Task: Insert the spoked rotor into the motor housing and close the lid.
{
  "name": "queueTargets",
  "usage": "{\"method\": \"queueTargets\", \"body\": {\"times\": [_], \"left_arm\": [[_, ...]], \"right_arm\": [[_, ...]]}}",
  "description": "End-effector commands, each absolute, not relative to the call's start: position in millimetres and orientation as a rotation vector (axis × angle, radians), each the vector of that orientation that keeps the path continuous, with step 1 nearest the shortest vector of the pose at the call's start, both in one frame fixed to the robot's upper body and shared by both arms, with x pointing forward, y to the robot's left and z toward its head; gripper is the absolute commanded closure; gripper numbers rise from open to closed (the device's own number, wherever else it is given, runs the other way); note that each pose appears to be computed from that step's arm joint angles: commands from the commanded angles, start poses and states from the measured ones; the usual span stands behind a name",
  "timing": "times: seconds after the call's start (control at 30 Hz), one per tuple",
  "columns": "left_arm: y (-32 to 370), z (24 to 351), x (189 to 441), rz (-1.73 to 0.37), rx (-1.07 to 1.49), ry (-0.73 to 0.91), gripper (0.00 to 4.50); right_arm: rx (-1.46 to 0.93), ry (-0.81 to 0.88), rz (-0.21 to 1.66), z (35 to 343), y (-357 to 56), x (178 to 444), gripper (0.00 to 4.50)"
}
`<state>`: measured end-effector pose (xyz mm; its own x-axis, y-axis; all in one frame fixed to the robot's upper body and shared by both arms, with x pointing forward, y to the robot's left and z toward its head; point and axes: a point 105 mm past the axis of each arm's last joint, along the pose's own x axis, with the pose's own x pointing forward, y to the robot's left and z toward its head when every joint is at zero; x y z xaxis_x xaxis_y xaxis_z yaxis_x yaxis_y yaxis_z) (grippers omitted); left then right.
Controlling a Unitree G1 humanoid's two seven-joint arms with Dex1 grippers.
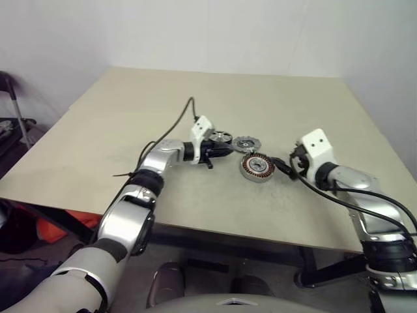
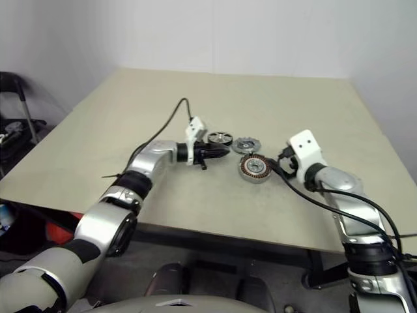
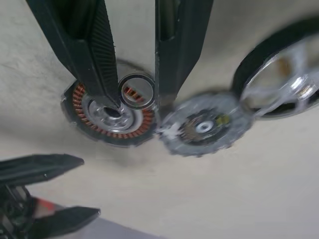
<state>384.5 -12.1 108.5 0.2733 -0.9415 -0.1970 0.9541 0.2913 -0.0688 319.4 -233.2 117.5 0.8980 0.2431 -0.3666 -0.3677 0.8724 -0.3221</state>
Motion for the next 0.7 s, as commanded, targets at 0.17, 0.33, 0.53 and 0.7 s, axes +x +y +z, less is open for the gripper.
{"method": "queueTargets", "body": {"times": [0.17,0.33,0.53,0.7], "left_arm": [[-48,115,378,-1.371,0.201,0.174,3.82],[-72,112,369,-1.404,0.244,0.186,3.82],[-90,108,365,-1.383,0.310,0.195,3.82],[-93,107,367,-1.353,0.328,0.191,3.82]], "right_arm": [[-0.415,0.288,0.292,132,-240,290,0.00],[-0.407,0.293,0.282,131,-234,279,0.00],[-0.392,0.294,0.260,130,-230,273,0.00],[-0.392,0.300,0.232,131,-235,270,0.00]]}}
